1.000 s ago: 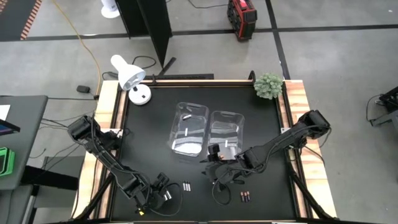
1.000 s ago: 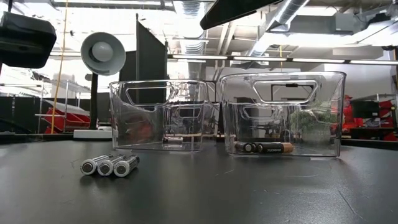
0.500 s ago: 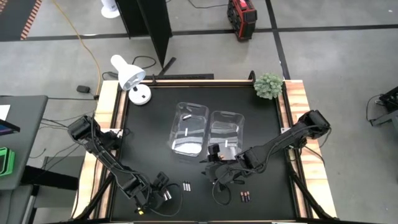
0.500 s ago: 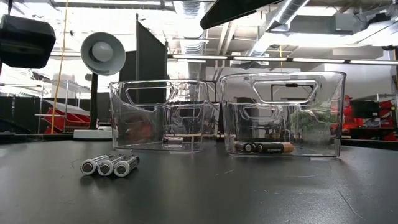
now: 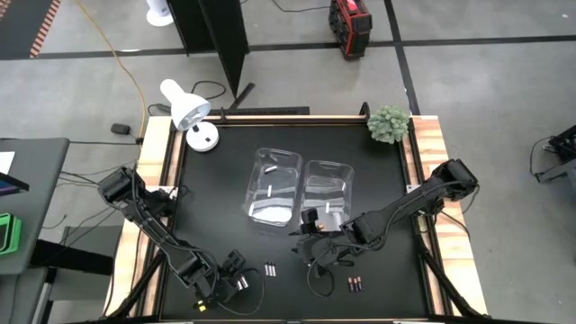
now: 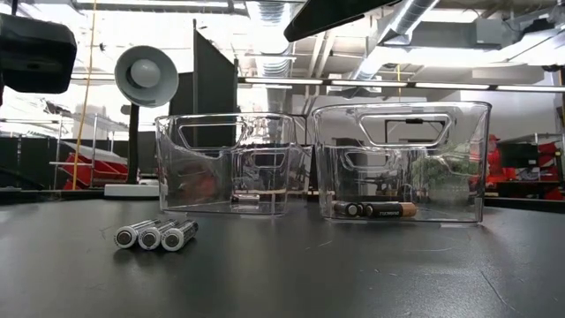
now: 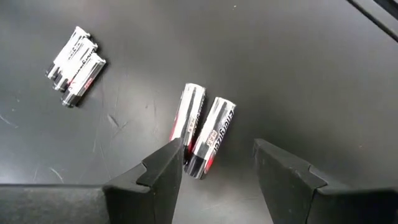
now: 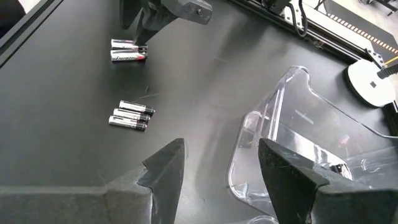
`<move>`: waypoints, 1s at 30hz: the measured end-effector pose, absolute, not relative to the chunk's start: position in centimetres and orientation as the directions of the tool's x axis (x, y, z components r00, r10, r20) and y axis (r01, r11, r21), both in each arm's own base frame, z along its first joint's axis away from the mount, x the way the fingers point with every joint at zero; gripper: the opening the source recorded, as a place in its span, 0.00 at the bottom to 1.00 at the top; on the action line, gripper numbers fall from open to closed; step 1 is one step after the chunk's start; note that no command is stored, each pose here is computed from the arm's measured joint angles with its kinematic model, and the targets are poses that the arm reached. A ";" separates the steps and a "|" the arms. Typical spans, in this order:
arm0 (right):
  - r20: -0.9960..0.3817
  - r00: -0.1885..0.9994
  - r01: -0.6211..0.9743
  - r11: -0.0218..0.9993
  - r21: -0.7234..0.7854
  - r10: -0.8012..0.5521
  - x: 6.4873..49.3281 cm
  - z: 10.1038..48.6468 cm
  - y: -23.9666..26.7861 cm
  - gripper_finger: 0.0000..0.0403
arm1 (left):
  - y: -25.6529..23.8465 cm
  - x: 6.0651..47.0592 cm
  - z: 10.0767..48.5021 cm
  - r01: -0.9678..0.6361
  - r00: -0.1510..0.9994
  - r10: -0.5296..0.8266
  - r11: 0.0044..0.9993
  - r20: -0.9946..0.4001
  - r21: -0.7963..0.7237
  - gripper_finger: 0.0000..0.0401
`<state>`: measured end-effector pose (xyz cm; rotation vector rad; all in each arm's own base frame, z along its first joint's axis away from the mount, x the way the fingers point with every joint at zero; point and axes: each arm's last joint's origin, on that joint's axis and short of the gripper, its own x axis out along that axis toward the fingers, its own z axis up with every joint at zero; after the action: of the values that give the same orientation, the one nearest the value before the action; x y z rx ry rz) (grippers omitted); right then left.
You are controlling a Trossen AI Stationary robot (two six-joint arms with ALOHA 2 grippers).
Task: Sort batteries
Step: Put the white battery into the left transparent bin
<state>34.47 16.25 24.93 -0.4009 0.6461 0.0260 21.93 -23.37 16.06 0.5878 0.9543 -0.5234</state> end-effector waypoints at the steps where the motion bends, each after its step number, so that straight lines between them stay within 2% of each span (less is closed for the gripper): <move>1: -0.590 0.801 -0.147 0.923 -0.355 -0.100 34.5 24.9 16.2 0.55 | -23.4 22.0 16.1 0.647 0.481 -0.156 0.727 -0.863 0.229 0.47; 30: -0.591 0.800 -0.149 0.922 -0.358 -0.100 34.5 24.9 16.2 0.55 | -23.6 22.0 16.2 0.662 0.482 -0.180 0.716 -0.858 0.221 0.47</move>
<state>34.46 16.25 24.92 -0.4047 0.6467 0.0268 22.01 -23.56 16.16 0.5856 0.9357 -0.5509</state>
